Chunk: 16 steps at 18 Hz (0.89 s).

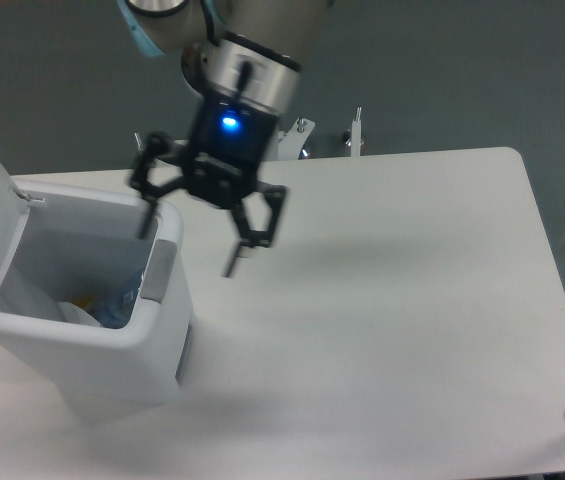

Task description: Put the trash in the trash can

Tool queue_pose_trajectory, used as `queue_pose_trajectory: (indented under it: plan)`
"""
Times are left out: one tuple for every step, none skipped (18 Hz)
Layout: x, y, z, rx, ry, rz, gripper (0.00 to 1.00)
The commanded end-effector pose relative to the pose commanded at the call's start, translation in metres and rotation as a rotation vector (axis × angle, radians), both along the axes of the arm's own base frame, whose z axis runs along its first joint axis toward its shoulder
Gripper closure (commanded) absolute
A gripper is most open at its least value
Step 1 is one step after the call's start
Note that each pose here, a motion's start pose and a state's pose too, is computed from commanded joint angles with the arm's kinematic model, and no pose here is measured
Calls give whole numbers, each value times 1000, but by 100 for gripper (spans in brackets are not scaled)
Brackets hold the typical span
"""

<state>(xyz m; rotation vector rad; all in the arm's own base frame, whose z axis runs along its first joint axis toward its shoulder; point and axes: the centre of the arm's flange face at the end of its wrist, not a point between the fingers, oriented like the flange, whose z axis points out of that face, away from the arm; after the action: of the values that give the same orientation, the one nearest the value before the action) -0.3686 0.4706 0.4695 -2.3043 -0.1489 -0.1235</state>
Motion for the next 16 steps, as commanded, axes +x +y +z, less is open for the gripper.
queue_pose_trajectory:
  plan:
    - [-15,-7,-11,-10,1,8,0]
    - [-29,-14,-22,-23,0,19,0]
    - [-47,-25,-32,-44,10,40,0]
    - [-64,-35,-44,-78,32,56,0]
    - [-81,-47,-55,-116,56,72,0]
    - [-95,-57,-63,-152,86,79,0]
    - [-108,-67,-68,-187,119,84,0]
    - [-117,-73,-72,-211,140,88,0]
    - [-125,-78,-76,-246,165,86,0]
    - [-130,-81,-81,-290,192,81,0]
    - [-136,-85,-90,-349,219,77,0]
    - [-144,-88,-98,-416,257,65,0]
    - [-152,-89,-102,-448,278,54,0]
    - [-162,-90,-108,-473,297,37,0]
    - [-173,-97,-110,-486,302,40,0]
    - [-181,-104,-115,-500,306,34,0]
